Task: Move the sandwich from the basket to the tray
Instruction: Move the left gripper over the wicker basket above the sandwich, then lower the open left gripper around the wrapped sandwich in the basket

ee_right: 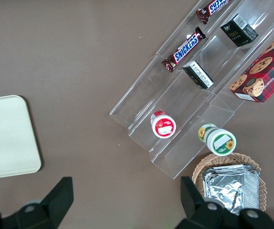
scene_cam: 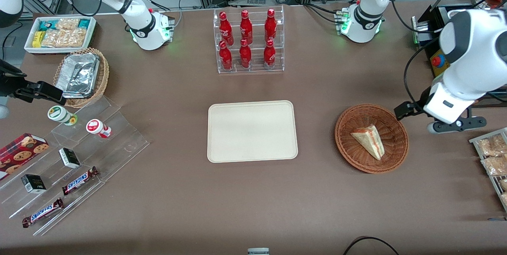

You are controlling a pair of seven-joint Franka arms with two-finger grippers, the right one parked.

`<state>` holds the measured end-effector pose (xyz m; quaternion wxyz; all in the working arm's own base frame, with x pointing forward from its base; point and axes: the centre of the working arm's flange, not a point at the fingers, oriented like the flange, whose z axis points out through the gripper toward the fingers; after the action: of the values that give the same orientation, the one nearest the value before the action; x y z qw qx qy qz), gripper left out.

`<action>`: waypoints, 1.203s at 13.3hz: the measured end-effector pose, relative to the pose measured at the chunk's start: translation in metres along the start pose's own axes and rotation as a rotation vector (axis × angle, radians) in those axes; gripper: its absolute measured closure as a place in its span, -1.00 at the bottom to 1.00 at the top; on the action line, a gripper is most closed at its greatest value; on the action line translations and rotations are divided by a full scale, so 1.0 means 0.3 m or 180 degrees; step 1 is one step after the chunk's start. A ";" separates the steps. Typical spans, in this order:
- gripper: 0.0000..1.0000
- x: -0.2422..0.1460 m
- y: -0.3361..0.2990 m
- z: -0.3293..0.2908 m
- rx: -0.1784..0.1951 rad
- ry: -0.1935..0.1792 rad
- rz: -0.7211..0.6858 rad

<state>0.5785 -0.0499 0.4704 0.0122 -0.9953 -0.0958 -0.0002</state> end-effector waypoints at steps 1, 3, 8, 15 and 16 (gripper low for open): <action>-1.00 -0.006 0.012 0.044 -0.0018 0.0045 -0.0164; -1.00 -0.032 0.053 0.144 -0.0069 0.0137 -0.0453; -1.00 -0.103 0.078 0.368 -0.0157 0.0232 -0.0877; -1.00 -0.098 0.101 0.575 -0.0172 0.0151 -0.0975; -1.00 -0.094 0.104 0.594 -0.0186 0.0166 -0.0975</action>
<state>0.5565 -0.0814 0.2914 -0.0145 -0.9686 -0.2461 -0.0306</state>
